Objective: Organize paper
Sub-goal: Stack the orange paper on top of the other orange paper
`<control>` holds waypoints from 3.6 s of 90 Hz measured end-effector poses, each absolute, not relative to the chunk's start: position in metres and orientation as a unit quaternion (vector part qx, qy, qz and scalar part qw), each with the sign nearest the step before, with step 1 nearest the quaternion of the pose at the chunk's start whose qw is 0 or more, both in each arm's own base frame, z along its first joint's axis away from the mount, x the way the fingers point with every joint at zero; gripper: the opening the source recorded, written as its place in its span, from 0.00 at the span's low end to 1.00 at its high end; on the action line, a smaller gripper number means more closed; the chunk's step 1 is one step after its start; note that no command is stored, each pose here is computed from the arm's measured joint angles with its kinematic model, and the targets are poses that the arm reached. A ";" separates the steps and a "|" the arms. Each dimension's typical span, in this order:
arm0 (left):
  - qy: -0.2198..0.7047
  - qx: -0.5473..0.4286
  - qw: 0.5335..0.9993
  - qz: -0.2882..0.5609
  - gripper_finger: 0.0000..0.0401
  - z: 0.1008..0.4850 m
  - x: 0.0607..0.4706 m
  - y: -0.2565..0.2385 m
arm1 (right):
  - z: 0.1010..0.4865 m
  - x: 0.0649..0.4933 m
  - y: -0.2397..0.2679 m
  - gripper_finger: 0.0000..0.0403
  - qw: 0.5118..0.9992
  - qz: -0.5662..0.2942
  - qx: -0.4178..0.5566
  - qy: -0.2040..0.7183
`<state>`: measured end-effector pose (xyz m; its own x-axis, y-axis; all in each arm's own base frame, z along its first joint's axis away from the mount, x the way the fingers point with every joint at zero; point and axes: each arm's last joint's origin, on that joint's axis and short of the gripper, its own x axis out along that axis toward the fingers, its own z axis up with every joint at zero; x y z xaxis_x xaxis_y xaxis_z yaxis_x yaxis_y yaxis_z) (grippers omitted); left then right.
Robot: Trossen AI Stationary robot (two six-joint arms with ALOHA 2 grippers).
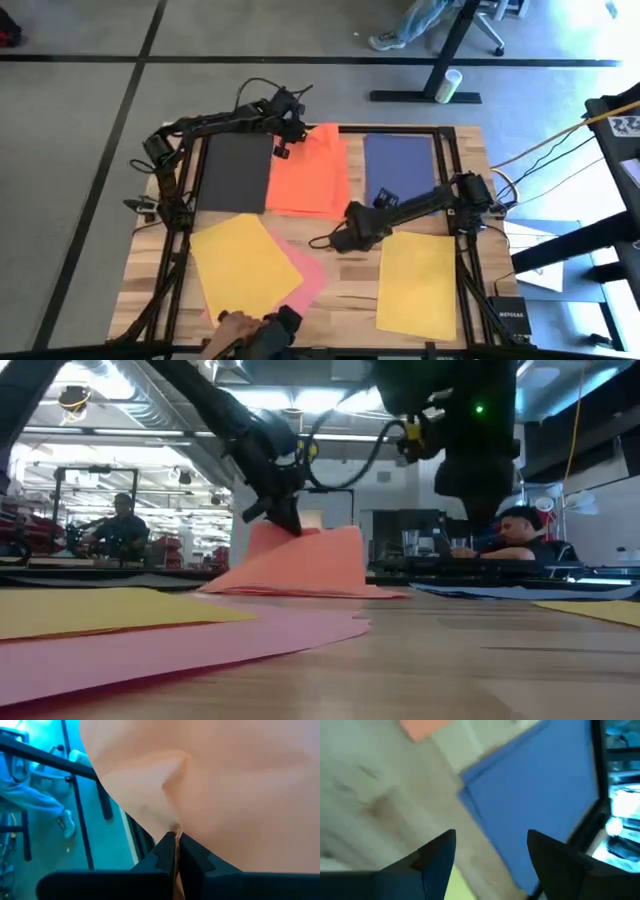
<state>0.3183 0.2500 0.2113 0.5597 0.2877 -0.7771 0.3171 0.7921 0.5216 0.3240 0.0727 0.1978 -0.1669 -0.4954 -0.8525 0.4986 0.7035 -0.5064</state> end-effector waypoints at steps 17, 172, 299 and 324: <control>0.456 0.310 0.833 -0.036 0.00 0.205 0.330 0.247 | 0.197 0.326 0.074 0.59 0.653 -0.389 0.013 0.650; 0.589 -0.033 0.806 0.052 0.39 0.211 0.286 0.210 | 0.153 0.339 -0.020 0.27 0.666 -0.457 0.108 0.580; 0.611 -0.026 0.781 0.124 0.39 0.161 0.258 0.207 | 0.143 0.324 -0.159 0.00 0.687 -0.375 0.153 0.603; 0.599 -0.023 0.789 0.132 0.39 0.161 0.261 0.209 | 0.120 0.330 -0.158 0.00 0.675 -0.365 0.160 0.621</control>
<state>0.2610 0.2093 0.1614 0.2475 0.1822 -0.9516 -0.2362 0.9639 0.1231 0.3298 -0.1578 0.1203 -0.0366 -0.2939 -0.9551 0.6911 0.6829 -0.2367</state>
